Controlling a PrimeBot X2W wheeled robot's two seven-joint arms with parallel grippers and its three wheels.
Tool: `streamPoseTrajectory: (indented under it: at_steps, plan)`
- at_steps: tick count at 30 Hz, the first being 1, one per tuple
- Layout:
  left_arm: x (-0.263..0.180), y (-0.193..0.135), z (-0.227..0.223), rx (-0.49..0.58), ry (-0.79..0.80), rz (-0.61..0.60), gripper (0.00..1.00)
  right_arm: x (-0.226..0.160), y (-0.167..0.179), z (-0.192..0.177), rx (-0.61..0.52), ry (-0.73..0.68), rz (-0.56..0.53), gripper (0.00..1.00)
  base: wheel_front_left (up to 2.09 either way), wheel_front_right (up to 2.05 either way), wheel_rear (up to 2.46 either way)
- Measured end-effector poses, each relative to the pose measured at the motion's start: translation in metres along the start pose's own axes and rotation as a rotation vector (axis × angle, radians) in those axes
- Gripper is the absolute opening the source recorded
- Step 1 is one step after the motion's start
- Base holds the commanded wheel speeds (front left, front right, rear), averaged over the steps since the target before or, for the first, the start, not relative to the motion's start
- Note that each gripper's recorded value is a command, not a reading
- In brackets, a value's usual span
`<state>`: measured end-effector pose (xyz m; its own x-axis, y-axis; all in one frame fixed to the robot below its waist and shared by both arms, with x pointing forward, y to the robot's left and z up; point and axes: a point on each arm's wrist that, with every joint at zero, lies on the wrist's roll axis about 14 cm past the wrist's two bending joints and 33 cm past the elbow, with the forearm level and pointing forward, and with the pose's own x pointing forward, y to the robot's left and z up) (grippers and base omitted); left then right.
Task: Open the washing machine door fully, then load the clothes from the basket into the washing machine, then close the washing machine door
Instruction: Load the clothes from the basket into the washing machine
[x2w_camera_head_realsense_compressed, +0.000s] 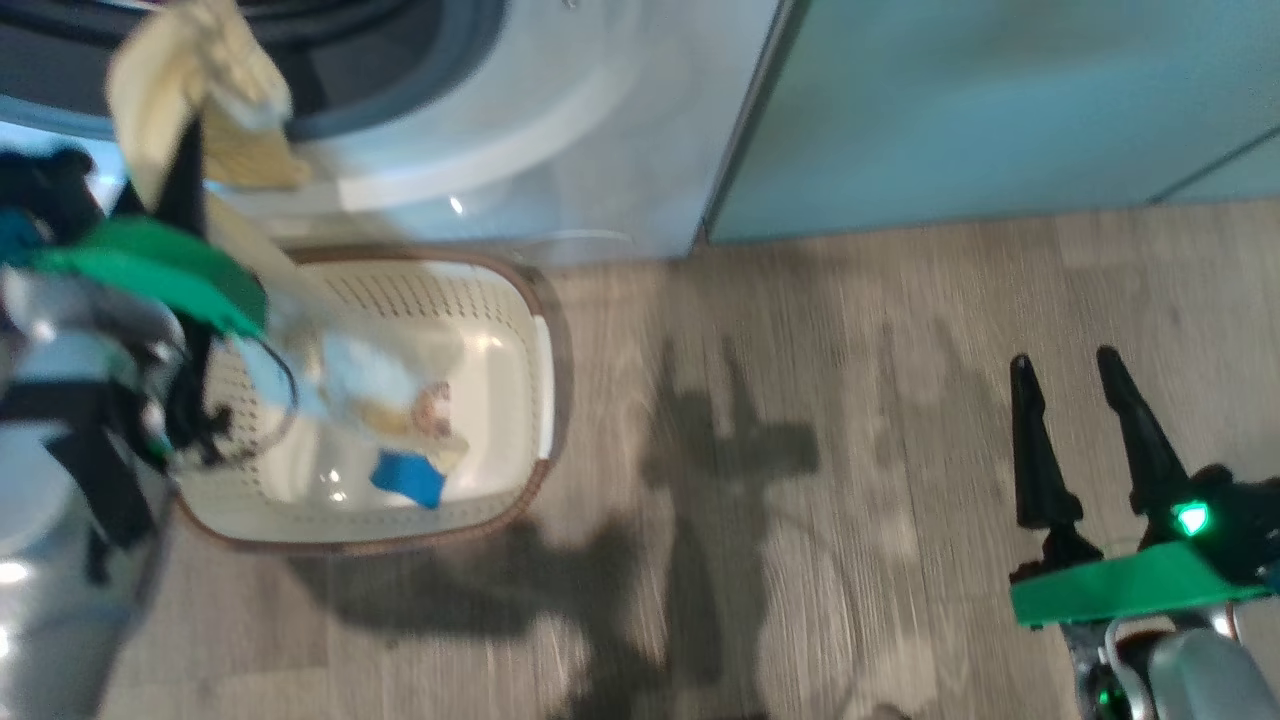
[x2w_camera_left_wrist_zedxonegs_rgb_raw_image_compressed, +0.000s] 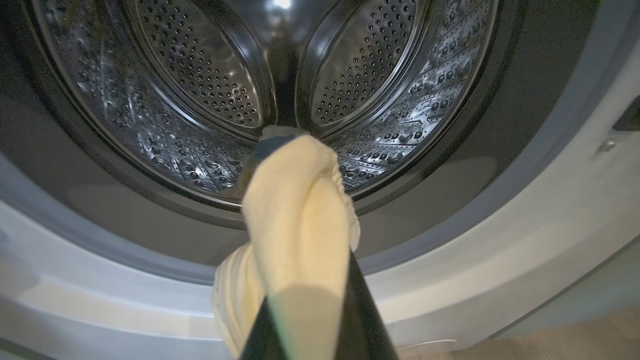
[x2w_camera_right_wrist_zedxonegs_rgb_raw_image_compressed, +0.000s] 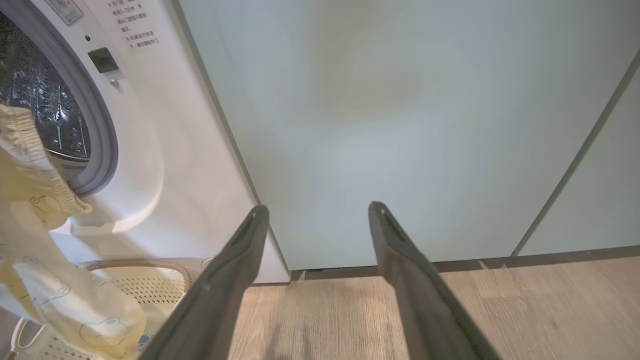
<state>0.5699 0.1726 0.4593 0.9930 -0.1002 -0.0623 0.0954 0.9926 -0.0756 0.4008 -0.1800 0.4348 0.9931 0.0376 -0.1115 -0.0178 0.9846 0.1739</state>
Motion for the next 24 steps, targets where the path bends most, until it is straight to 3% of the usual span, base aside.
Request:
streamPoseTrajectory:
  at_steps: [13,24]
  plan:
    - [0.104,0.013,-0.035,0.032,0.165,-0.045,0.00,0.031,-0.023,-0.027,0.046,0.048,-0.058,1.00,0.00,0.00,0.00]
    - [0.143,0.015,-0.057,0.033,0.256,-0.045,0.00,0.031,-0.037,-0.033,0.045,0.068,-0.096,1.00,0.00,0.00,0.00]
